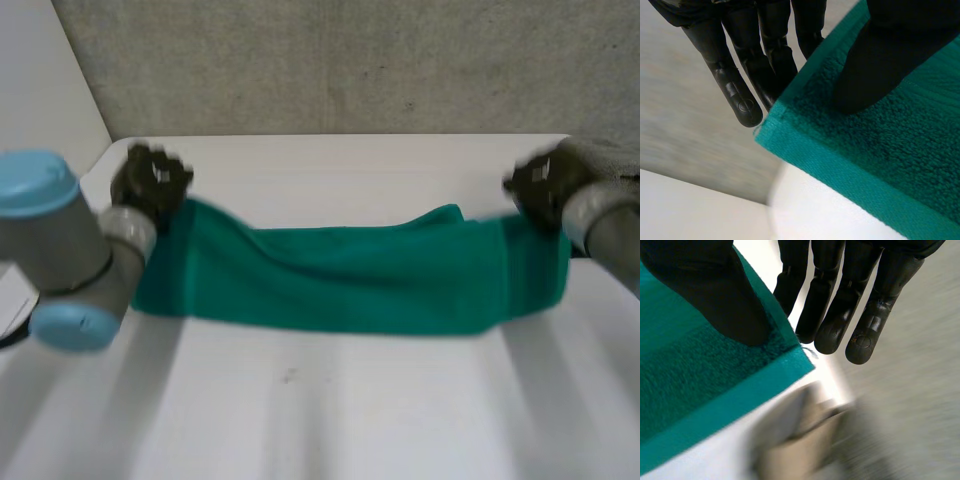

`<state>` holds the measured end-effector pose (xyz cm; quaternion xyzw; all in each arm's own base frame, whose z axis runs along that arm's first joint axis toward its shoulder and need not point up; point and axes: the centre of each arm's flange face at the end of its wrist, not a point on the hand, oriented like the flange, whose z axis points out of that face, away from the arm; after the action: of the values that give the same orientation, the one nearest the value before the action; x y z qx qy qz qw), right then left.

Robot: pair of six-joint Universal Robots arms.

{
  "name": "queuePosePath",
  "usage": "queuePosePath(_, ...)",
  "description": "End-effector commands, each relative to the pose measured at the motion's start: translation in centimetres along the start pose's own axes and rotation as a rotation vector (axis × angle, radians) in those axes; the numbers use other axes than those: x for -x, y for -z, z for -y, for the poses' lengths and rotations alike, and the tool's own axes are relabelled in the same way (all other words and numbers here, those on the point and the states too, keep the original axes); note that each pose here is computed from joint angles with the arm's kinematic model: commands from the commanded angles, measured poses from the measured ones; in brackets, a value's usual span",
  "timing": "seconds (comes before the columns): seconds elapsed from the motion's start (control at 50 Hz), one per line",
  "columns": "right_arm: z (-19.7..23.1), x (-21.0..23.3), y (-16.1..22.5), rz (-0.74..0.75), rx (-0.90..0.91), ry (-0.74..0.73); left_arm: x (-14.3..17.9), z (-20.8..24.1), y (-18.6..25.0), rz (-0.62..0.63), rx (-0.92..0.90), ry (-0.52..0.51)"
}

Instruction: Fold the laundry.

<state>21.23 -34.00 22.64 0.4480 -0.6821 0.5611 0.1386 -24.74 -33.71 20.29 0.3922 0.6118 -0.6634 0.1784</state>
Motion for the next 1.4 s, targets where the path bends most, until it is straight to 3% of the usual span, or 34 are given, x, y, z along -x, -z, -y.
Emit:
queuePosePath(0.02, 9.2, -10.3, -2.5, -0.560, -0.522, -0.033, 10.0, 8.9, -5.2, 0.429, -0.374, 0.101)
queuePosePath(0.04, 10.0, -10.9, -2.2, -0.599, -0.573, -0.040, 11.8, 10.0, -5.2, 0.504, -0.449, 0.141)
queuePosePath(0.1, 12.0, -13.3, -0.5, -0.723, -0.714, -0.069, 13.2, 11.5, -4.8, 0.569, -0.545, 0.193)
queuePosePath(0.14, 12.3, -13.4, -0.3, -0.727, -0.730, -0.079, 14.7, 12.4, -3.9, 0.616, -0.594, 0.220)
queuePosePath(0.26, 10.9, -11.4, -0.9, -0.637, -0.673, -0.108, 12.7, 10.5, -3.4, 0.546, -0.512, 0.227)
queuePosePath(0.38, 8.0, -8.2, -2.1, -0.516, -0.569, -0.122, 7.6, 5.8, -3.0, 0.403, -0.357, 0.228)
queuePosePath(0.58, 0.4, 2.1, -2.0, -0.065, -0.306, -0.169, -0.6, -1.6, 0.8, 0.141, -0.121, 0.217)
queuePosePath(0.68, -2.8, 4.4, 0.8, 0.129, -0.116, -0.232, -1.2, -2.6, 4.7, 0.069, -0.026, 0.206)
queuePosePath(0.82, -2.4, 2.4, 8.4, 0.277, 0.075, -0.265, -1.1, -2.4, 12.0, -0.125, 0.171, 0.201)
queuePosePath(0.9, -3.9, 1.2, 11.7, 0.351, 0.226, -0.156, -1.3, -3.2, 16.3, -0.345, 0.389, 0.142)
queuePosePath(0.96, -4.4, 1.0, 12.5, 0.399, 0.254, -0.099, -1.2, -3.5, 17.1, -0.407, 0.442, 0.108)
queuePosePath(1.04, -4.8, 1.0, 11.4, 0.365, 0.234, -0.113, -0.6, -3.4, 15.7, -0.367, 0.397, 0.070)
queuePosePath(1.16, -5.3, 1.6, 6.4, 0.279, 0.152, -0.126, -0.5, -3.6, 9.6, -0.219, 0.251, 0.050)
queuePosePath(1.4, -3.9, 2.5, -3.7, -0.036, -0.034, 0.019, -2.6, -3.8, -0.5, -0.027, 0.084, 0.038)
